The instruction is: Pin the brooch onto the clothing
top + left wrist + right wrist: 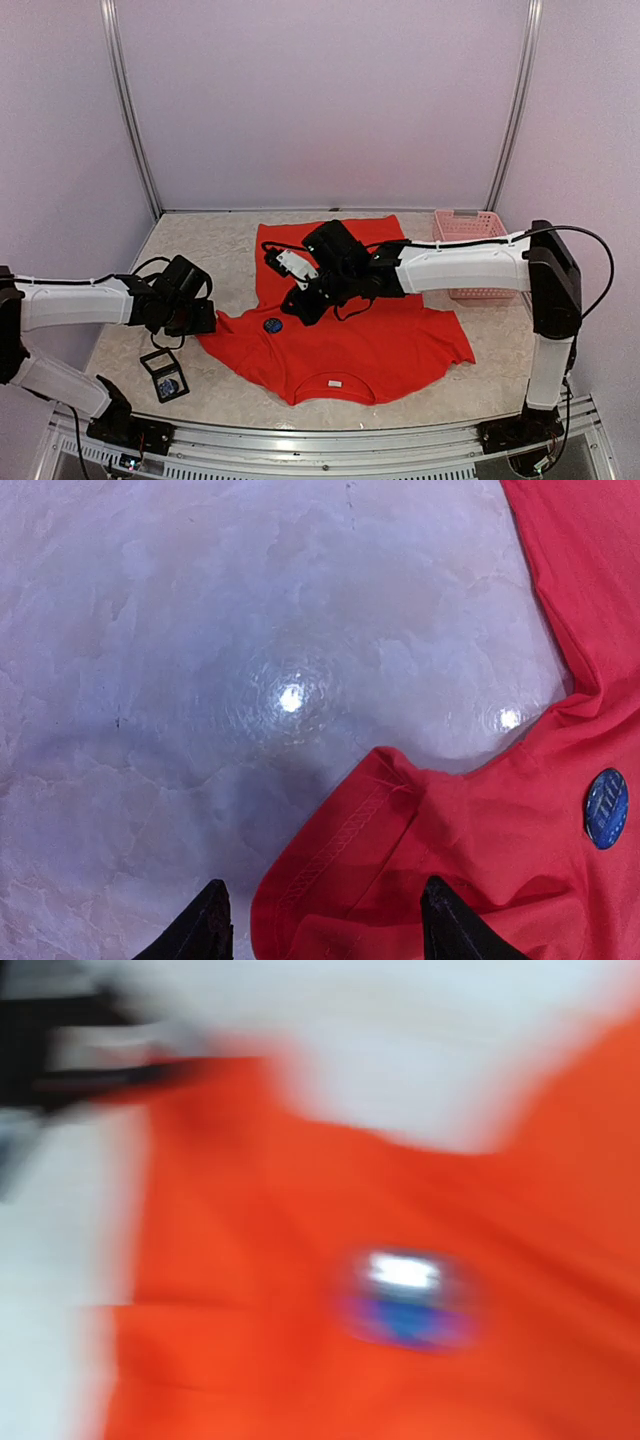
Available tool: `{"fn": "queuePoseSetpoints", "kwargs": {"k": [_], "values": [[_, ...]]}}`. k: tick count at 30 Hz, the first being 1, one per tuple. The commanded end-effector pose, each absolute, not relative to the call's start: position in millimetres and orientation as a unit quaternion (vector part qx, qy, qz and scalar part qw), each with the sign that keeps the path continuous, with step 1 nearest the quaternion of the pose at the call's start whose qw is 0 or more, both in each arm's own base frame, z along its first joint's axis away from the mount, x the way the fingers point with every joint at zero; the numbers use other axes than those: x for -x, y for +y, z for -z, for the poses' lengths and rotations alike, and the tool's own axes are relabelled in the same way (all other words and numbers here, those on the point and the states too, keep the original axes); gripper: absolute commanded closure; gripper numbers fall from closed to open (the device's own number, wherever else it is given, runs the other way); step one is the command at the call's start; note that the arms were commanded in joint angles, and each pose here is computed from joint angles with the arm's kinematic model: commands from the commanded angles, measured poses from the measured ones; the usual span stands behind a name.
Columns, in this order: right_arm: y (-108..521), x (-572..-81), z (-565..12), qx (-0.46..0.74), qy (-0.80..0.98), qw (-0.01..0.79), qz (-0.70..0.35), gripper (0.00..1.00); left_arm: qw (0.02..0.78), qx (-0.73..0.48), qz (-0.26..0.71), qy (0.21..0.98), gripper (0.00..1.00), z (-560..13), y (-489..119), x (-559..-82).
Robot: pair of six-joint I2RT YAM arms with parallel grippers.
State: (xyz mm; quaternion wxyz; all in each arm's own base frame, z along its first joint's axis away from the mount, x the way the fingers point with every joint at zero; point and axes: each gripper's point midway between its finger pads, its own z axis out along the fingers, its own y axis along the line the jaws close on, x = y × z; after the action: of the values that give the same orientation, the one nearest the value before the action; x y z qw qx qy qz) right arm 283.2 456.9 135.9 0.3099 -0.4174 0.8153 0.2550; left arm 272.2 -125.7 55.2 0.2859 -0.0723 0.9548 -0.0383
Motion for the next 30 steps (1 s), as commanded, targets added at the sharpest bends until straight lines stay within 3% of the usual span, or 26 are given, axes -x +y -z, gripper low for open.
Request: {"fn": "queuePoseSetpoints", "kwargs": {"k": [1, 6, 9, 11, 14, 18, 24, 27, 30], "values": [[519, -229, -101, 0.454, 0.79, 0.268, -0.312, 0.96, 0.264, 0.079, 0.042, 0.96, 0.39, -41, -130, -268], [548, -195, -56, 0.489, 0.789, 0.22, -0.299, 1.0, 0.247, 0.083, 0.043, 0.965, 0.42, -21, -127, -257], [548, -167, -38, 0.516, 0.777, 0.189, -0.306, 1.0, 0.244, 0.085, 0.048, 0.965, 0.52, -14, -125, -252], [542, -150, -30, 0.53, 0.769, 0.17, -0.314, 1.0, 0.241, 0.084, 0.051, 0.966, 0.65, -11, -126, -251], [529, -128, -28, 0.554, 0.75, 0.155, -0.327, 1.0, 0.235, 0.08, 0.051, 0.967, 0.99, -12, -129, -248], [516, -117, -32, 0.583, 0.728, 0.156, -0.325, 1.0, 0.25, 0.079, 0.027, 0.965, 1.0, -24, -123, -245], [507, -104, -86, 0.609, 0.675, 0.2, -0.365, 0.96, 0.243, 0.1, -0.001, 0.965, 1.0, -32, -101, -233], [492, -131, -122, 0.57, 0.69, 0.256, -0.365, 0.96, 0.241, 0.114, 0.025, 0.963, 1.0, -36, -107, -228], [447, -198, -126, 0.469, 0.77, 0.29, -0.32, 0.96, 0.235, 0.118, 0.013, 0.965, 1.0, -33, -108, -218]]}}
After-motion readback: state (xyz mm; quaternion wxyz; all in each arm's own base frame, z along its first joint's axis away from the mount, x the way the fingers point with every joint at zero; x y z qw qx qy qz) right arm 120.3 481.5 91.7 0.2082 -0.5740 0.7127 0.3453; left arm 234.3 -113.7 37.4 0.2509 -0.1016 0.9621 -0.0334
